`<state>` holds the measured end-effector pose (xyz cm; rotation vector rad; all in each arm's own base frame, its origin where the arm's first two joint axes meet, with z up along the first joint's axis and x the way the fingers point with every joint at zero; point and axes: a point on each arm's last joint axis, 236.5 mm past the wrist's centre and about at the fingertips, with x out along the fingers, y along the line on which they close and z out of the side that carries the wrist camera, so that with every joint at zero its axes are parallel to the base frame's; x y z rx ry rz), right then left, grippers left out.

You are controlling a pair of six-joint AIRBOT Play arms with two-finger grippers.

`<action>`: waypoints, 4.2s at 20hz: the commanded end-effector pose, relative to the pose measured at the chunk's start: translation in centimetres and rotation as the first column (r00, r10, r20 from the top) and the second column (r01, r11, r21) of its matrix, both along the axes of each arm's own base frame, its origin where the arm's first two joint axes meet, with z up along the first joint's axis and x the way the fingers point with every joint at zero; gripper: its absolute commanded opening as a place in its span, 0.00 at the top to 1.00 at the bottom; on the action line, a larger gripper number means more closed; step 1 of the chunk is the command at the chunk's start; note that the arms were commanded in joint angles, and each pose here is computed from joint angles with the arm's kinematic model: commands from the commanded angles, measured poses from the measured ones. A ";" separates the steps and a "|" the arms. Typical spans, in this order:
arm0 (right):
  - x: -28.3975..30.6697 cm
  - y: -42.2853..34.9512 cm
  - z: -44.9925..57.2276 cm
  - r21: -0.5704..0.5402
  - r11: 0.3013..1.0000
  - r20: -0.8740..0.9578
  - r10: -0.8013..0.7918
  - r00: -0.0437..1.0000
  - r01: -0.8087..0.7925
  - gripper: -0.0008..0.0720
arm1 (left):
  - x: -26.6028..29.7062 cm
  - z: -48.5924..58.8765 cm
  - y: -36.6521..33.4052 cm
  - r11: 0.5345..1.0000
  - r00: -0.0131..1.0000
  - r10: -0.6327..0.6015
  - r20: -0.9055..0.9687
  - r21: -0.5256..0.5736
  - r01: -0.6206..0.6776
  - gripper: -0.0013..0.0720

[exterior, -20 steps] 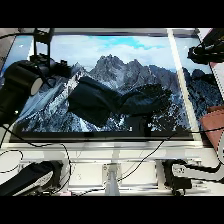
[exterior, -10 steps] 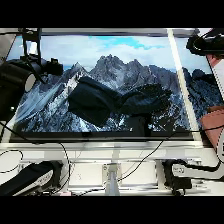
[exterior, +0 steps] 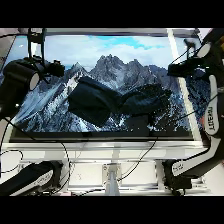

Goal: Fold the clothes and pants, and hang the long-sleeved shirts on hangers.

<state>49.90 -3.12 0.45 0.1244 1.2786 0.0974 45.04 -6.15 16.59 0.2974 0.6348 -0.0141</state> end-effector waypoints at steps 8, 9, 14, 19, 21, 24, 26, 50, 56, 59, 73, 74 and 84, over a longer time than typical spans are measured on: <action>0.8 2.5 -8.8 0.107 0.985 -0.084 0.143 0.986 -0.134 0.36 | 0.9 -2.7 -0.2 1.000 0.998 0.002 -0.056 0.017 -0.001 0.30; 0.9 3.0 -8.9 0.131 0.981 -0.078 0.152 0.985 -0.141 0.36 | 1.0 -3.0 -0.3 1.000 0.998 0.002 -0.064 0.019 0.000 0.30; 1.4 4.2 -10.6 0.187 0.971 -0.071 0.162 0.984 -0.146 0.36 | 1.1 -4.1 -0.7 1.000 0.996 -0.002 -0.089 0.007 0.002 0.30; 1.4 8.0 -9.2 0.336 0.913 -0.002 0.245 0.969 -0.230 0.36 | 1.1 -4.1 -0.7 1.000 0.996 -0.001 -0.089 0.008 0.002 0.30; 0.7 8.7 -8.9 0.361 0.891 0.001 0.296 0.955 -0.276 0.36 | 1.1 -4.1 -0.7 1.000 0.996 -0.001 -0.089 0.007 0.002 0.30; 0.8 9.7 -8.0 0.378 0.854 0.064 0.362 0.930 -0.358 0.36 | 1.1 -4.1 -0.7 1.000 0.996 -0.001 -0.089 0.007 0.002 0.30; 1.1 10.3 -7.4 0.396 0.839 0.097 0.366 0.925 -0.374 0.36 | 1.1 -4.1 -0.7 1.000 0.996 -0.002 -0.089 0.007 0.002 0.30; 1.6 12.0 -8.0 0.148 0.810 0.081 0.562 0.823 -0.568 0.89 | 1.1 -4.5 -1.0 1.000 0.995 -0.003 -0.101 -0.005 0.003 0.37; 6.1 11.4 4.4 -0.035 0.841 0.333 0.519 0.787 -0.540 0.90 | -1.4 -10.7 -5.2 0.971 0.955 -0.038 -0.293 -0.236 -0.034 0.75; 5.2 11.2 11.5 -0.136 0.832 0.430 0.538 0.725 -0.538 0.90 | -5.2 -15.3 -7.0 0.935 0.903 -0.063 -0.426 -0.343 -0.096 0.70; -8.9 4.7 17.6 -0.200 0.831 0.276 0.556 0.784 -0.520 0.90 | -18.2 -20.9 -16.8 0.566 0.755 -0.278 -0.593 -0.737 -0.371 0.03; -9.7 4.7 16.8 -0.188 0.831 0.254 0.557 0.791 -0.524 0.90 | -18.3 -21.4 -17.4 0.566 0.751 -0.280 -0.598 -0.735 -0.374 0.03; -10.8 4.8 15.8 -0.170 0.832 0.233 0.555 0.799 -0.528 0.90 | -21.7 -25.2 -20.0 0.657 0.661 -0.341 -0.668 -0.673 -0.341 0.03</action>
